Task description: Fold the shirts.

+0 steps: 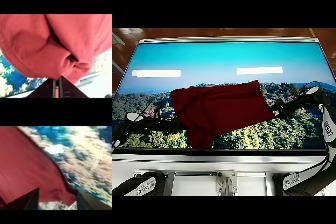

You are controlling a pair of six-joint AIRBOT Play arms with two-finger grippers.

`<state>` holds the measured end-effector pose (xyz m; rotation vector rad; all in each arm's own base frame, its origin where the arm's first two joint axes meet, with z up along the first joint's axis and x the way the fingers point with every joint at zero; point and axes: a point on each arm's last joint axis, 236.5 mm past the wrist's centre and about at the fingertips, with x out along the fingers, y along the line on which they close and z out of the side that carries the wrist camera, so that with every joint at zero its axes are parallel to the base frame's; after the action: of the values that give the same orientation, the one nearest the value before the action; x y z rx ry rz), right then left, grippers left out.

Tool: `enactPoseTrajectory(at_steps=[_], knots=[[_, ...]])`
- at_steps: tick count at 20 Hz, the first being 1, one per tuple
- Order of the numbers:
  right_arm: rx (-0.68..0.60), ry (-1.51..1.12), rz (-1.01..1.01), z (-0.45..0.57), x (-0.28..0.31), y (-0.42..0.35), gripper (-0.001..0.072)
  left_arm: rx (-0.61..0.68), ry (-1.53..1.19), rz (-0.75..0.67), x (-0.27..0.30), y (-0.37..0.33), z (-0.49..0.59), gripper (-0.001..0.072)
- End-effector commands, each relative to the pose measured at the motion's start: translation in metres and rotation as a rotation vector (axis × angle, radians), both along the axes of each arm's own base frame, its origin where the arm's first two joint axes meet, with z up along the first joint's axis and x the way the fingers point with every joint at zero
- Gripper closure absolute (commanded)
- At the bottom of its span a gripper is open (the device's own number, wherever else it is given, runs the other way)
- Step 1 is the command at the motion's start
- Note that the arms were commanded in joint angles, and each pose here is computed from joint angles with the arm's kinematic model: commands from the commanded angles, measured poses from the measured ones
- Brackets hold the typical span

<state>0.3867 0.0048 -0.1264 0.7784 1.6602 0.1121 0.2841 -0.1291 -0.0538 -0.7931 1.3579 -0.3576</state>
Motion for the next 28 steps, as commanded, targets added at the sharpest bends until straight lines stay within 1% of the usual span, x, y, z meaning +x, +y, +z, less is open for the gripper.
enactPoseTrajectory(at_steps=[1,2,3,5,6,7,9,11,12,14,16,18,19,21,22,24,26,28], knots=[[-0.017,-0.005,0.036,-0.013,0.003,0.015,0.0414,0.012,-0.088,0.036,0.015,0.012,0.025,0.0666],[-0.006,-0.013,0.041,-0.009,0.005,0.019,0.0588,0.016,-0.119,0.043,0.022,0.015,0.034,0.0667],[0.024,-0.054,0.058,0.001,0.011,0.026,0.0650,0.022,-0.161,0.039,0.032,0.019,0.047,0.0667],[0.091,-0.215,0.098,0.044,0.034,0.040,0.0650,0.042,-0.274,0.025,0.056,0.028,0.087,0.0668],[0.104,-0.309,0.110,0.076,0.048,0.044,0.0651,0.058,-0.346,0.010,0.070,0.032,0.117,0.0668],[0.101,-0.434,0.125,0.118,0.064,0.046,0.0651,0.093,-0.438,-0.017,0.083,0.036,0.154,0.0668],[0.042,-0.725,0.173,0.227,0.086,0.046,0.0651,0.179,-0.670,-0.057,0.102,0.043,0.252,0.0668],[-0.094,-1.057,0.201,0.360,0.083,0.042,0.0651,0.272,-0.983,-0.047,0.100,0.046,0.381,0.0668],[-0.198,-1.240,0.188,0.434,0.070,0.038,0.0651,0.312,-1.134,-0.024,0.087,0.047,0.444,0.0668],[-0.408,-1.554,0.086,0.564,0.018,0.025,0.0651,0.382,-1.397,0.075,0.039,0.052,0.556,0.0668],[-0.605,-1.760,-0.064,0.651,-0.057,0.008,0.0651,0.473,-1.565,0.184,-0.018,0.061,0.624,0.0667],[-0.755,-1.836,-0.163,0.686,-0.125,-0.004,0.0651,0.567,-1.613,0.296,-0.062,0.076,0.644,0.0667],[-0.821,-1.830,-0.197,0.690,-0.155,-0.010,0.0651,0.607,-1.606,0.344,-0.078,0.085,0.643,0.0667],[-0.913,-1.758,-0.220,0.678,-0.202,-0.019,0.0651,0.657,-1.595,0.393,-0.107,0.091,0.636,0.0667],[-0.933,-1.718,-0.215,0.668,-0.217,-0.020,0.0651,0.666,-1.596,0.397,-0.118,0.090,0.631,0.0667],[-0.935,-1.653,-0.187,0.649,-0.237,-0.016,0.0650,0.667,-1.602,0.397,-0.134,0.086,0.624,0.0666],[-0.927,-1.584,-0.159,0.631,-0.242,-0.015,0.0651,0.676,-1.579,0.377,-0.142,0.083,0.616,0.0666],[-0.912,-1.477,-0.123,0.607,-0.234,-0.019,0.0651,0.693,-1.501,0.336,-0.136,0.083,0.596,0.0666]])
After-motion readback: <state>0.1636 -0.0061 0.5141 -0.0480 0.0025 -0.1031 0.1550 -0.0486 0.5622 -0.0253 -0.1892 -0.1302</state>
